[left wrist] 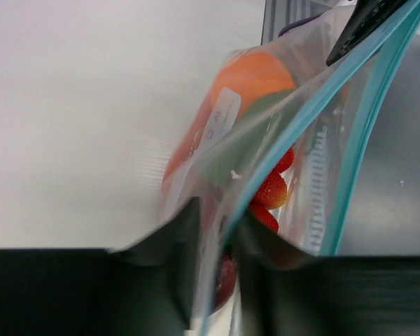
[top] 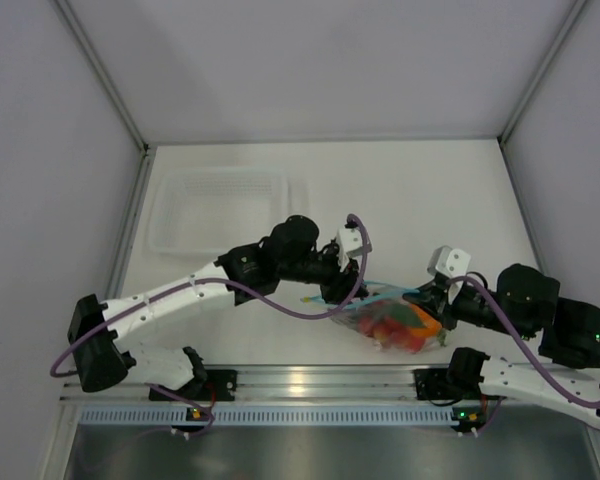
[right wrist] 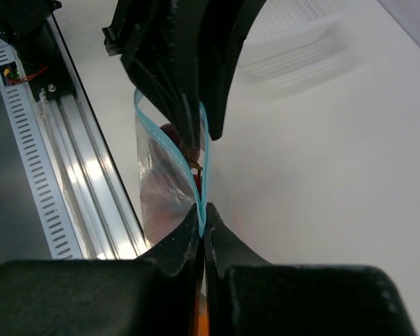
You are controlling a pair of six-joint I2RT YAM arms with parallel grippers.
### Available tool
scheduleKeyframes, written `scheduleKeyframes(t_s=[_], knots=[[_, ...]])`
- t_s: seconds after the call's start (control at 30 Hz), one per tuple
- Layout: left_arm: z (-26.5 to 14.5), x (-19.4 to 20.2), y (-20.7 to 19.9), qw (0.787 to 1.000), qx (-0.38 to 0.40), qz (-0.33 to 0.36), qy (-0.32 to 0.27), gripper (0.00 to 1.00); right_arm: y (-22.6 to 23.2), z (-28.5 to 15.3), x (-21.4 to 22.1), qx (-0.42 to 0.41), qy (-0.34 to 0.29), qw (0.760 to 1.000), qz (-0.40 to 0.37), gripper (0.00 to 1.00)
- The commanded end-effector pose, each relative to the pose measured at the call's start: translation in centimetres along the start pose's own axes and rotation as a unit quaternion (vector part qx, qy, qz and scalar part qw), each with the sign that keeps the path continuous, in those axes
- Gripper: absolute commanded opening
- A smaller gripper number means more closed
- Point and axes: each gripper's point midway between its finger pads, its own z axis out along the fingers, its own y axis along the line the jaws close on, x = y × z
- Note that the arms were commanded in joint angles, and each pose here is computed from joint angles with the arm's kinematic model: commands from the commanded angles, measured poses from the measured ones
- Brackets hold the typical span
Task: Open the zip-top bag and remove the fake food
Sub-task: Open the zipper of the food storage bag at the center of the board.
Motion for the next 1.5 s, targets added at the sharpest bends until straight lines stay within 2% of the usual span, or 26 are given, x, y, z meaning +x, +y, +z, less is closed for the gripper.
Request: scheduleKeyframes(t_s=[0.0,0.03,0.2,0.27,0.33,0.37,0.47,0.5,0.53,0.57,0.6,0.63,0.7,0.73,0.77,0.83,0.87,1.03,1.2,1.3,1.47], knots=[[0.7,-1.5,0.1,0.999,-0.003,0.013,-0.029,0.19,-0.3,-0.3,-4.0,0.004,-0.082,0.997,0.005,0.0],[0.8,-1.6,0.5,0.999,-0.014,0.01,-0.03,0.0,-0.5,-0.1,-4.0,0.01,-0.079,0.997,0.007,0.0],[0.1,-3.8,3.2,0.992,-0.108,-0.027,-0.061,0.0,-2.7,0.1,-3.8,0.077,-0.065,0.995,0.026,0.0],[-0.8,-5.5,5.0,0.981,-0.168,-0.046,-0.087,0.0,-4.4,0.3,-3.5,0.126,-0.056,0.99,0.04,0.24],[-1.5,-6.4,5.8,0.971,-0.2,-0.081,-0.107,0.0,-5.2,0.6,-3.3,0.154,-0.046,0.985,0.058,0.25],[-2.6,-7.1,7.1,0.954,-0.247,-0.108,-0.128,0.0,-6.3,0.2,-3.3,0.19,-0.047,0.978,0.077,0.25],[-3.6,-7.8,8.4,0.931,-0.294,-0.152,-0.152,0.0,-8.3,-0.8,-3.3,0.263,-0.067,0.951,0.15,0.33],[-3.6,-7.7,8.7,0.922,-0.303,-0.181,-0.159,0.0,-9.4,-1.6,-2.9,0.304,-0.079,0.929,0.196,0.39],[-3.6,-7.7,9.0,0.916,-0.312,-0.195,-0.162,0.0,-9.7,-2.1,-2.8,0.32,-0.09,0.917,0.222,0.5],[-3.8,-7.7,9.5,0.902,-0.327,-0.221,-0.175,0.0,-10.2,-2.4,-2.4,0.339,-0.098,0.903,0.244,0.52],[-3.8,-7.6,9.9,0.895,-0.336,-0.234,-0.179,0.0,-10.1,-2.4,-2.2,0.343,-0.116,0.885,0.294,0.55],[-3.9,-7.5,10.2,0.886,-0.345,-0.247,-0.186,0.0,-10.2,-2.8,-2.0,0.345,-0.134,0.87,0.326,0.64],[-4.1,-7.0,11.1,0.863,-0.369,-0.279,-0.203,0.0,-9.5,-1.8,-1.1,0.332,-0.149,0.848,0.385,0.69],[-4.2,-6.7,11.5,0.855,-0.378,-0.29,-0.207,0.0,-9.2,-1.5,-1.4,0.316,-0.164,0.843,0.403,0.69],[-4.1,-6.7,11.6,0.846,-0.379,-0.306,-0.215,0.0,-8.4,-0.1,-0.4,0.299,-0.152,0.848,0.409,0.7],[-4.2,-6.6,12.2,0.832,-0.393,-0.317,-0.228,0.0,-7.8,1.2,-0.6,0.28,-0.168,0.838,0.437,0.68],[-4.1,-6.5,12.4,0.824,-0.396,-0.33,-0.234,0.0,-7.2,2.7,0.6,0.271,-0.154,0.845,0.435,0.68],[-4.6,-5.9,13.6,0.79,-0.424,-0.354,-0.266,0.0,-6.4,6.9,2.7,0.268,-0.137,0.839,0.452,0.62],[-3.7,-5.9,13.2,0.791,-0.404,-0.372,-0.27,0.0,-8.0,7.8,4.9,0.335,-0.126,0.821,0.445,0.53],[-3.3,-5.6,12.8,0.794,-0.399,-0.375,-0.265,0.0,-8.6,7.8,5.9,0.361,-0.115,0.819,0.431,0.47],[-3.2,-5.2,12.6,0.795,-0.394,-0.378,-0.265,0.0,-8.9,6.9,5.6,0.36,-0.115,0.823,0.423,0.5]])
